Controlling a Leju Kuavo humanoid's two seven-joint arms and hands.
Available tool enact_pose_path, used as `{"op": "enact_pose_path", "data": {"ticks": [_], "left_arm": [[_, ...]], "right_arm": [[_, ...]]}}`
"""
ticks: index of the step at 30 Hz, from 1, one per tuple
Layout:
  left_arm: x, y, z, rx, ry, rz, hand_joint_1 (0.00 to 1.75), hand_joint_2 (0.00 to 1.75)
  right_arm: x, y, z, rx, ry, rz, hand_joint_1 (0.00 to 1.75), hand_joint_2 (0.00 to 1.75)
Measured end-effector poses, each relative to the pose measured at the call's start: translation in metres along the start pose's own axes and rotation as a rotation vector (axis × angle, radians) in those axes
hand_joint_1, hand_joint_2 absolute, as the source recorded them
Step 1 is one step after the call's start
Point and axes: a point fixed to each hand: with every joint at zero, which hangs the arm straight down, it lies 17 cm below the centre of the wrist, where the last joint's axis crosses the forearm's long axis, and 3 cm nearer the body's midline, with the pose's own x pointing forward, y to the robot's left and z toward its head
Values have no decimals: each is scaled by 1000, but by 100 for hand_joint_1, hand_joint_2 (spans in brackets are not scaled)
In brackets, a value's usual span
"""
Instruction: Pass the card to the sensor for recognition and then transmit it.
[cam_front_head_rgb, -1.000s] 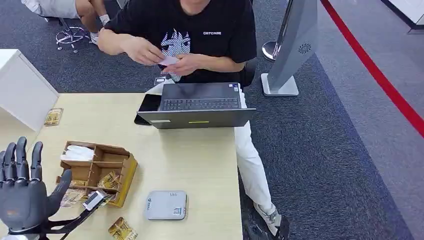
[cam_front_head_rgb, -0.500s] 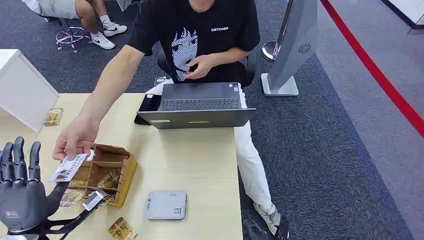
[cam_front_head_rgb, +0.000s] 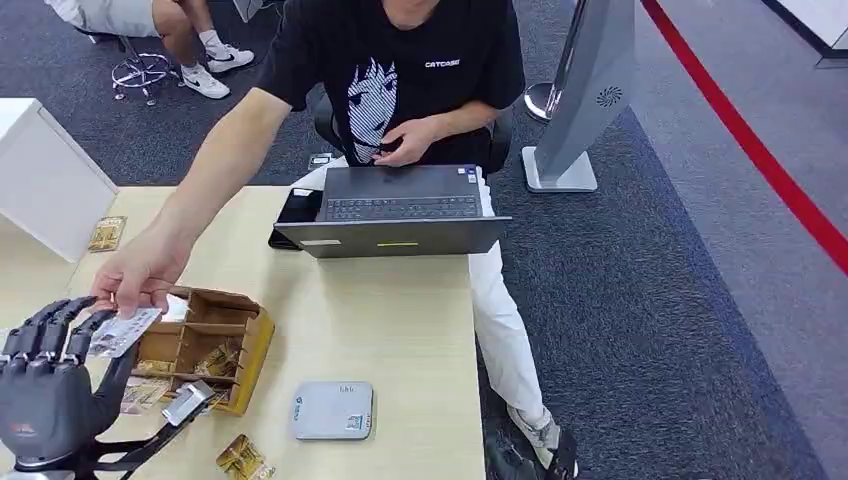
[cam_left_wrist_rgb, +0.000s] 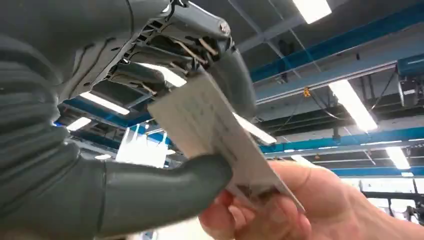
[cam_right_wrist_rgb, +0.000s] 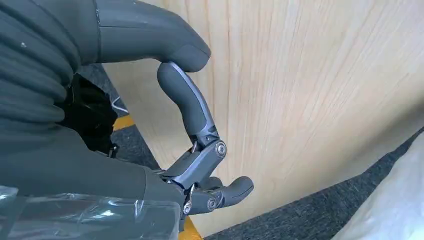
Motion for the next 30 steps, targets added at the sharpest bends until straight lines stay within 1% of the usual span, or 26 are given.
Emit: {"op": "enact_pose_path", "data": {"ticks": [4, 10, 12, 17, 19, 21, 23, 27, 30], "left_arm": [[12, 7, -5, 24, -40, 4, 175, 175], [19, 15, -10, 59, -50, 19, 175, 175], [24, 15, -9, 58, -68, 19, 175, 175], [52, 4, -1, 19, -122, 35, 175, 175], [60, 1, 0, 10, -129, 44, 175, 175], [74, -10, 5, -26, -141, 67, 175, 175], [96, -29, 15, -87, -159, 109, 175, 175], [143, -69, 46, -211, -175, 211, 175, 175], [168, -92, 64, -288, -189, 267, 175, 175]], "right_arm": [[1, 0, -1, -3, -5, 10, 0, 175], [2, 2, -1, -1, -10, 22, 0, 175], [3, 1, -2, -6, -12, 20, 0, 175], [3, 2, -2, -6, -13, 17, 0, 175], [4, 1, -2, -9, -15, 11, 0, 175], [4, 1, -2, -13, -17, 4, 0, 175], [5, 1, -3, -13, -19, 1, 0, 175], [6, 4, -3, -8, -21, 2, 0, 175], [6, 5, -4, -5, -22, 8, 0, 175]]}}
